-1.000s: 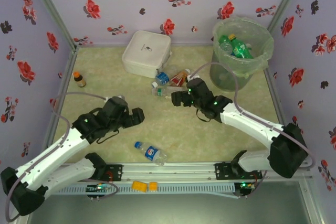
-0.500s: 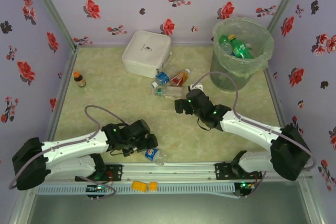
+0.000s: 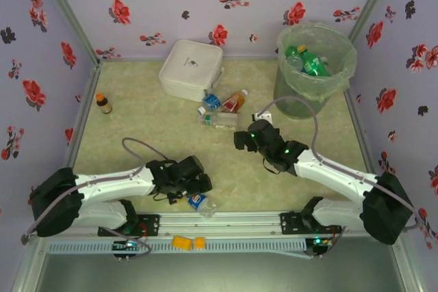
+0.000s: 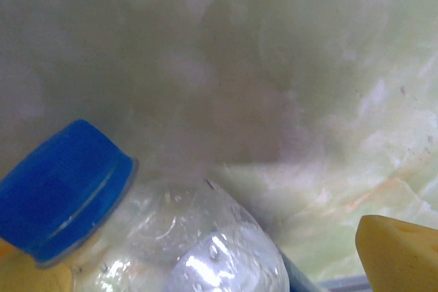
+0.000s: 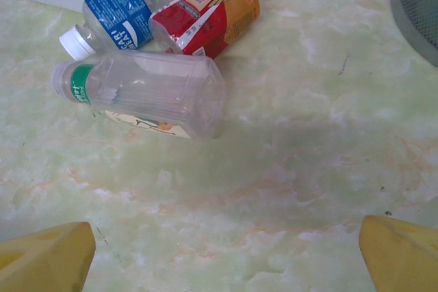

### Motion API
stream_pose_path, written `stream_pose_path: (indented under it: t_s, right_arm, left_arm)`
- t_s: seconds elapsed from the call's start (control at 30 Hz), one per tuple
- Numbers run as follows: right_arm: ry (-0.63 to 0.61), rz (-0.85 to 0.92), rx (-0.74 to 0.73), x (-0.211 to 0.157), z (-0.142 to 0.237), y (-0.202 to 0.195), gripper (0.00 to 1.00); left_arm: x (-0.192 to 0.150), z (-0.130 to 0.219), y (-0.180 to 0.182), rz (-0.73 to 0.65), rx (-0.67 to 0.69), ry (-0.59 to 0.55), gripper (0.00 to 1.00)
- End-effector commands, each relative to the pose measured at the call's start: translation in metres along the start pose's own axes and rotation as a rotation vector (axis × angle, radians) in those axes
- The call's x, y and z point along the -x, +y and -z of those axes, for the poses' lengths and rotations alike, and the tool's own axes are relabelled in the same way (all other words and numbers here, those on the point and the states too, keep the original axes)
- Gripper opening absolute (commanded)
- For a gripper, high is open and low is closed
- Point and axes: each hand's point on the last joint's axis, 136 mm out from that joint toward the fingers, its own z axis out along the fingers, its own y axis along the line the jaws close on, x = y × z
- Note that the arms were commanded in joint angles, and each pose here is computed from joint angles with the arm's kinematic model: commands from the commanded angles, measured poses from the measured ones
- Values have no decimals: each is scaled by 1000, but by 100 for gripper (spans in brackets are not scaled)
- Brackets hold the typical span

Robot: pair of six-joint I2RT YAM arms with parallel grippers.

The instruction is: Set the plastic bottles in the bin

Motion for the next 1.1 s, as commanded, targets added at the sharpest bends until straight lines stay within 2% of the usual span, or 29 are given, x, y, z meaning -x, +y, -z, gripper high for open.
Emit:
stream_pose_path:
  t_s: [0.0,0.1,0.3,0.6,0.87,1.07]
  right_arm:
    - [-21,15,-51,2,9,-12,100]
    - [-34,16,-58,3,15,-16,100]
    - [-58,13,-86,2,27,-29,100]
    - [-87,11,-119,1,34,-41,100]
    - [-77,31,-126,0,27,-39,100]
    - [-71,43,-133,0,22,-37,100]
  left_arm:
    - [13,0,-16,-2,-30,-33,98]
    - [24,-4,-22,7,-28,-51,95]
    - [40,-9,-34,-10,-27,-79,73]
    - [58,-11,-41,22,-50,-123,55]
    - [81,-4,-44,63,-97,-198,44]
    - [108,10,-47,84,-151,-260,43]
